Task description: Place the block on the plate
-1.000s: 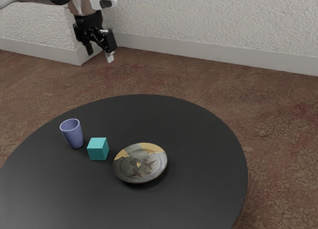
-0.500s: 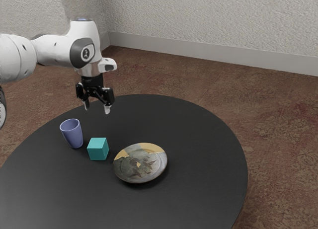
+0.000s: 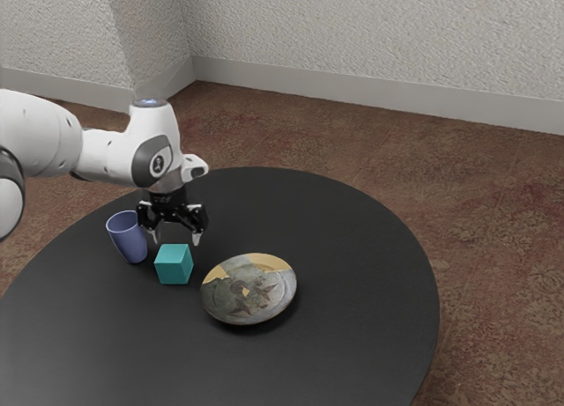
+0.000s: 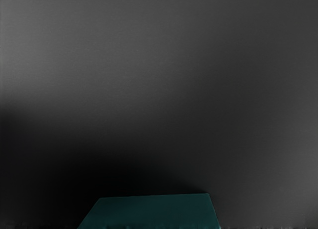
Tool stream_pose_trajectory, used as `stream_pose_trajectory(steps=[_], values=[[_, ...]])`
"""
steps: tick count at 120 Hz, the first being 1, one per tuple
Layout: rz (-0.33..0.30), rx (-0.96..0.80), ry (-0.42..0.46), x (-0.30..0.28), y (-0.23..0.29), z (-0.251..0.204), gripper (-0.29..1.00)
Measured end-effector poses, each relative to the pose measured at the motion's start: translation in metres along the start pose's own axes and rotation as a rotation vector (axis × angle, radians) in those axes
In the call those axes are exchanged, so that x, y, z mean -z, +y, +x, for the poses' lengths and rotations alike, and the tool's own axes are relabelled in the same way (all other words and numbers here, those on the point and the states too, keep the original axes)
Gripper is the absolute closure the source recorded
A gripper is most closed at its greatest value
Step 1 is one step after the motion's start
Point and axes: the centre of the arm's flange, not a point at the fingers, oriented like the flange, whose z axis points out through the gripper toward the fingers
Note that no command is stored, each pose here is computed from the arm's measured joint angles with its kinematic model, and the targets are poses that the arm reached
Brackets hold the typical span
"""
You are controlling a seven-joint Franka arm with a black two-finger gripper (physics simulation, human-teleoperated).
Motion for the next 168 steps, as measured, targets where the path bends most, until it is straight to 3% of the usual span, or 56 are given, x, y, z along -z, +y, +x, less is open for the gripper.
stream_pose_trajectory(steps=[45, 83, 110, 146, 168], values=[[-0.020, 0.107, 0.051, -0.012, -0.001, -0.013, 0.02], [-0.020, 0.144, 0.042, -0.023, -0.001, -0.024, 0.03], [-0.021, 0.162, 0.040, -0.025, -0.002, -0.026, 0.24], [-0.031, 0.180, 0.075, -0.004, -0.001, -0.024, 0.39], [-0.085, 0.038, 0.174, 0.068, 0.087, -0.056, 0.44]])
